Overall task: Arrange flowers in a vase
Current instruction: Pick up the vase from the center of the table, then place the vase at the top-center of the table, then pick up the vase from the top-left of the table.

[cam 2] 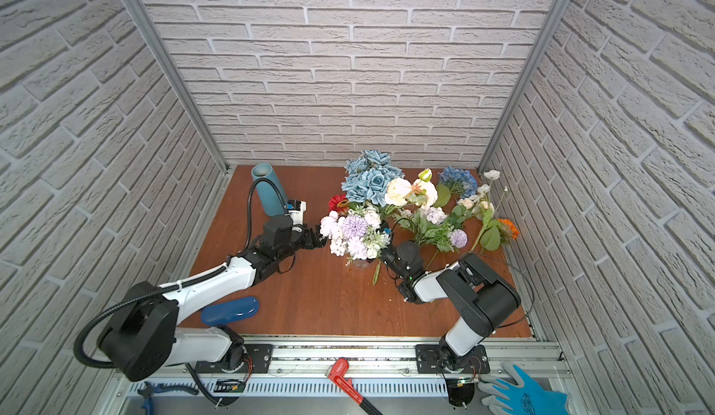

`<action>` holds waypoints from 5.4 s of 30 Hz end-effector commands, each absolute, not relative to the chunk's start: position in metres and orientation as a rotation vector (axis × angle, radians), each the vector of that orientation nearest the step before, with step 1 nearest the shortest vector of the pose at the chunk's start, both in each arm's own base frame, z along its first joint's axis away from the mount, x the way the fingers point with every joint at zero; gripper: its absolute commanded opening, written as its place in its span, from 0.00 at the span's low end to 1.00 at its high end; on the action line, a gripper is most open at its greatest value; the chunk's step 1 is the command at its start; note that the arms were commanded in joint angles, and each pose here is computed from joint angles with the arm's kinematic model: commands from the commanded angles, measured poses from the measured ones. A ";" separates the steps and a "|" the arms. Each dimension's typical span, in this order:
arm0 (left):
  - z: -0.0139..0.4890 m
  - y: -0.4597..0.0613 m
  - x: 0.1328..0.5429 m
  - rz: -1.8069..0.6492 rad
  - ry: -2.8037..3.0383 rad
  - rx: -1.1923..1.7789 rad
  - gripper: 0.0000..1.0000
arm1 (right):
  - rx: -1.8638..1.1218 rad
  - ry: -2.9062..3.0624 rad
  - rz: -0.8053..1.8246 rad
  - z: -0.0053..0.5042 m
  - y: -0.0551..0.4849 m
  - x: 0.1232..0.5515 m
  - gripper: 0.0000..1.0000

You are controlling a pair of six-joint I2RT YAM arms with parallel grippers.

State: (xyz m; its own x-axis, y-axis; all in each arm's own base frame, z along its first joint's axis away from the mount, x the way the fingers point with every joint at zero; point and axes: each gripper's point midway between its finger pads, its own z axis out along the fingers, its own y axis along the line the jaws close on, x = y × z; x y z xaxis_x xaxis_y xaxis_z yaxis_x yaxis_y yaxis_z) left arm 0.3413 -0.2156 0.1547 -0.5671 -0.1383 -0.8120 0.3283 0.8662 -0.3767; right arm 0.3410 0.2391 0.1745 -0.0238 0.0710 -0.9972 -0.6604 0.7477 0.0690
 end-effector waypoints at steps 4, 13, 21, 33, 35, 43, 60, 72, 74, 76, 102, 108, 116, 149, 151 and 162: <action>0.168 -0.195 0.343 -0.589 2.030 0.088 0.98 | -0.483 1.402 0.666 0.201 0.246 0.342 0.09; 0.183 -0.143 0.344 -0.440 2.002 0.000 0.98 | -0.549 1.325 0.685 0.246 0.265 0.352 0.06; 0.188 -0.098 0.340 -0.380 1.972 -0.138 0.98 | -0.583 1.251 0.688 0.285 0.296 0.393 0.06; 0.172 -0.081 0.336 -0.427 1.975 -0.238 0.98 | -0.543 1.042 0.704 0.320 0.350 0.479 0.06; 0.170 -0.080 0.332 -0.438 1.979 -0.246 0.98 | -0.551 1.037 0.688 0.317 0.360 0.495 0.06; 0.164 -0.077 0.320 -0.435 2.005 -0.251 0.98 | -0.608 1.049 0.636 0.309 0.392 0.543 0.06; 0.156 -0.077 0.323 -0.436 2.020 -0.252 0.98 | -0.627 1.091 0.634 0.274 0.420 0.593 0.06; 0.157 -0.077 0.324 -0.453 2.012 -0.257 0.98 | -0.607 1.092 0.638 0.276 0.414 0.588 1.00; 0.158 -0.077 0.324 -0.455 2.009 -0.258 0.98 | -0.603 1.098 0.635 0.275 0.411 0.586 1.00; 0.158 -0.078 0.325 -0.460 2.007 -0.258 0.98 | -0.601 1.105 0.634 0.271 0.409 0.585 1.00; 0.260 -0.017 0.392 -0.264 1.835 -0.358 0.98 | -0.483 1.400 0.693 0.214 0.317 0.471 1.00; 0.297 0.010 0.413 -0.223 1.851 -0.349 0.98 | -0.446 1.614 0.663 0.202 0.293 0.450 1.00; 0.294 -0.011 0.428 -0.235 1.766 -0.059 0.98 | -0.319 1.765 0.787 0.194 0.257 0.444 1.00; 0.200 -0.036 0.548 -0.195 1.680 0.062 0.96 | -0.115 2.194 0.277 0.198 0.130 0.407 1.00; 0.199 -0.034 0.548 -0.180 1.678 0.057 0.93 | -0.095 2.193 0.263 0.199 0.125 0.408 1.00; 0.200 -0.037 0.542 -0.115 1.648 0.076 0.57 | -0.082 2.195 0.259 0.202 0.122 0.407 1.00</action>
State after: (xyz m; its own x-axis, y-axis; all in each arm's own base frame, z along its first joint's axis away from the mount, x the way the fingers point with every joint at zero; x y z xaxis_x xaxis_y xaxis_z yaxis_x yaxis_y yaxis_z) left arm 0.5410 -0.0342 0.1698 -0.2088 -0.0471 -0.9768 0.1222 0.9898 -0.0739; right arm 0.4031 0.1260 0.1799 -0.6373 0.0114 -0.7706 -0.1670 0.9741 0.1525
